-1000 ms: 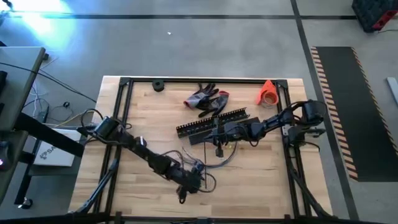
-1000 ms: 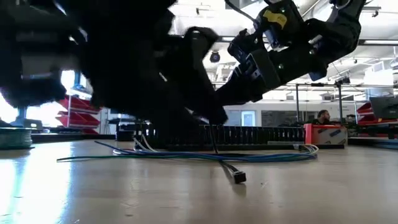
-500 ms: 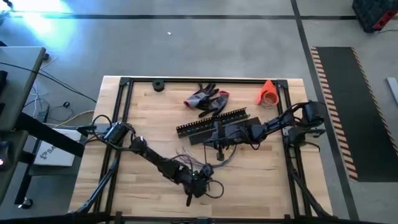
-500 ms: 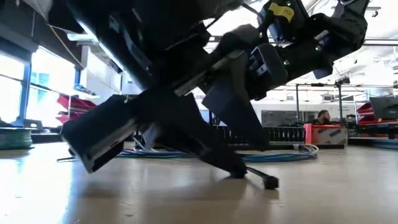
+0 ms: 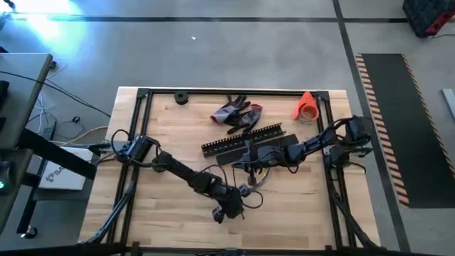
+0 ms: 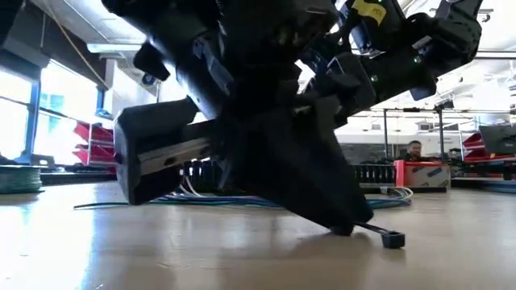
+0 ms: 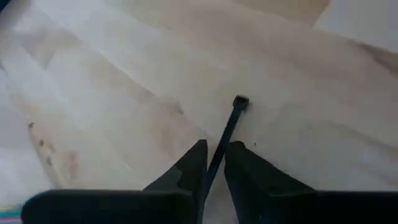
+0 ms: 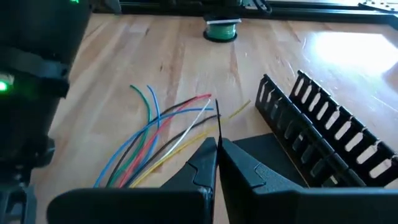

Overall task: Ziptie cables
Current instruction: Wrap the cables using a black zip tie

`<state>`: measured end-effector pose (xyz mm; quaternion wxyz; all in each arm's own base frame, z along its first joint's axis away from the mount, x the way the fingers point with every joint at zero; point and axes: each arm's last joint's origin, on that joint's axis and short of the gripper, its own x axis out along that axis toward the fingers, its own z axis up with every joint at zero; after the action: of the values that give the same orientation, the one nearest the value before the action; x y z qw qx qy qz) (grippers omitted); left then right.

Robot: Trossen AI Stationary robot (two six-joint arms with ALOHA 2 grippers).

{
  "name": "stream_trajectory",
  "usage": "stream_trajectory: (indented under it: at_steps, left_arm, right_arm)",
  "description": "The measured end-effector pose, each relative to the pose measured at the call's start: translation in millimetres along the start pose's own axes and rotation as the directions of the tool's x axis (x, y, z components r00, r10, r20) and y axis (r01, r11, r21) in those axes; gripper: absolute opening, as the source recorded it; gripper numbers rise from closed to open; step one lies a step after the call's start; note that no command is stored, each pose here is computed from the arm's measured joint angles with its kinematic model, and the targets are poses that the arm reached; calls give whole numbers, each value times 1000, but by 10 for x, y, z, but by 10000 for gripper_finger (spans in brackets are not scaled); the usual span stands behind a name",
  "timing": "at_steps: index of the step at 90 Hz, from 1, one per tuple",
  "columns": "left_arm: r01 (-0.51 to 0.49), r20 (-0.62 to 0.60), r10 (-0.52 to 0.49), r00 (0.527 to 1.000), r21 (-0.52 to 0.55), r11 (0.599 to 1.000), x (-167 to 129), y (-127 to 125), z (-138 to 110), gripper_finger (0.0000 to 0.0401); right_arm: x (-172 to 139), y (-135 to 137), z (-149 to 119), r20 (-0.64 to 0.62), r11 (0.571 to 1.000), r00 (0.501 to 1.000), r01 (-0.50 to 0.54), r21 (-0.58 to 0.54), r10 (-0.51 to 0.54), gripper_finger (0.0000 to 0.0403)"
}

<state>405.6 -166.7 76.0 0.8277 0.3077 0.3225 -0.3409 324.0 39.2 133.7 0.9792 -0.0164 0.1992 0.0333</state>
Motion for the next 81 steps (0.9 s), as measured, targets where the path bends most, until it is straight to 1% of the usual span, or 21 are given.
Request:
stream_trajectory:
  at_steps: [8,16,21,28,33,42,48,53,58,63,69,72,81]
  left_arm:
    - [23,26,-23,999,-4,1000,22,10,-19,40]
    - [55,54,-55,997,3,998,52,8,-40,14]
    - [52,51,-52,997,5,999,53,6,-40,5]
    - [43,46,-43,998,7,999,54,6,-39,3]
    - [10,25,-10,1000,-6,1000,37,2,-16,2]
    - [-72,-23,70,997,-82,994,-64,21,50,0]
    - [-137,-50,131,990,-146,980,-157,25,124,0]
    - [-215,-89,202,975,-195,957,-244,26,177,0]
    - [-303,-131,279,951,-233,924,-315,30,222,0]
    - [-402,-162,370,915,-275,873,-377,43,278,0]
    - [-519,-200,479,855,-340,784,-459,18,335,0]
    - [-562,-211,522,826,-371,739,-493,-24,348,0]
    - [-640,-183,644,743,-476,603,-568,-208,388,0]
  right_arm:
    - [0,0,4,4,1000,1000,0,0,0,0]
    - [0,1,6,6,1000,1000,-5,10,5,0]
    - [0,2,5,5,1000,1000,-5,23,5,0]
    - [0,4,6,6,1000,1000,-12,25,12,0]
    - [0,4,5,5,1000,1000,-13,24,12,0]
    - [0,3,6,6,999,1000,-11,47,11,0]
    - [-1,14,5,5,998,1000,-7,59,7,0]
    - [-2,33,4,5,998,1000,-3,56,2,0]
    - [-6,52,8,7,999,1000,6,53,-6,0]
    - [-17,79,25,14,999,1000,11,49,-11,0]
    - [-38,114,54,24,999,1000,19,35,-20,0]
    - [-48,133,63,27,999,999,22,29,-22,0]
    - [-58,202,88,51,1000,999,15,24,-16,0]
